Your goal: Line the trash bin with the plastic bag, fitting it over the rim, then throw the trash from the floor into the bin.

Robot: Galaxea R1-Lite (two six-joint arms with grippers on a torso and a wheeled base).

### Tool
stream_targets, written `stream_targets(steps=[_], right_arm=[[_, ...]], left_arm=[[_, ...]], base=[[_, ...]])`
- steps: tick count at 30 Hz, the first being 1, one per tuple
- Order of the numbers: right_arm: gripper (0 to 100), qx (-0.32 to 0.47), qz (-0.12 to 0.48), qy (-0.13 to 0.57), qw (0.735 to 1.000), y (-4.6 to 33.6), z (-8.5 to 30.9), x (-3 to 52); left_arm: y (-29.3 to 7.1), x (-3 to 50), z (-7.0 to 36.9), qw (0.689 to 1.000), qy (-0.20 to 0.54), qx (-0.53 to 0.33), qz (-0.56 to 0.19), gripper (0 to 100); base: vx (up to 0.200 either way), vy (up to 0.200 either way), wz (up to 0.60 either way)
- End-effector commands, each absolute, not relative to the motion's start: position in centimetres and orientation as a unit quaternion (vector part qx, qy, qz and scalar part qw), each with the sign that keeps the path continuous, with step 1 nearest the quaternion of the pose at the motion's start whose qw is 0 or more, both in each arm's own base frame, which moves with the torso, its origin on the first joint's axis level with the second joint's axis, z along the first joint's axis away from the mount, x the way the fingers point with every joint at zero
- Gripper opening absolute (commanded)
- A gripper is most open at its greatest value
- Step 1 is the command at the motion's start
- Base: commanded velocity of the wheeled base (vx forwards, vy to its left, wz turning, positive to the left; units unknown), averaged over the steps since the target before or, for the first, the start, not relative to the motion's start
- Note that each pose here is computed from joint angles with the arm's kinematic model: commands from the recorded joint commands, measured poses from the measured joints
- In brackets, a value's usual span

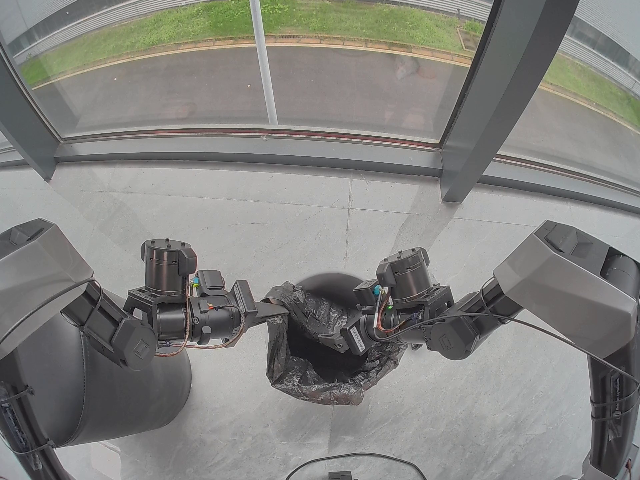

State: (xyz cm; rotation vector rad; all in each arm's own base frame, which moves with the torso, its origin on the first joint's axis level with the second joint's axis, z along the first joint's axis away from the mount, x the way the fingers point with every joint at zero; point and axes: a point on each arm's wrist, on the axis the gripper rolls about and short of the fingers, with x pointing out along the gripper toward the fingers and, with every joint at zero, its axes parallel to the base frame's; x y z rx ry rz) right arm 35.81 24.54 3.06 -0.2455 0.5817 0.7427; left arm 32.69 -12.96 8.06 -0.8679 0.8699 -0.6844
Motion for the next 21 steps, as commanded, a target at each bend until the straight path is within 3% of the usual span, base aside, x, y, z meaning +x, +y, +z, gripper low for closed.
stream_targets(steps=[1,12,21], right_arm=[[100,-0.126,0.359,0.277,0.882,24.6,3.0,35.7],[100,-0.217,0.377,0.226,0.872,25.3,3.7,35.6],[100,-0.218,0.372,0.209,0.878,25.3,5.1,35.6]], left_arm=[[-13.0,32.7,8.0,0.763,0.401,-0.399,-0.315,0],[-13.0,32.7,8.0,0.762,0.401,-0.399,-0.315,0],[-13.1,32.7,8.0,0.762,0.4,-0.398,-0.316,0]], base=[[0.0,0.0,0.0],[0.0,0.0,0.0],[0.0,0.0,0.0]])
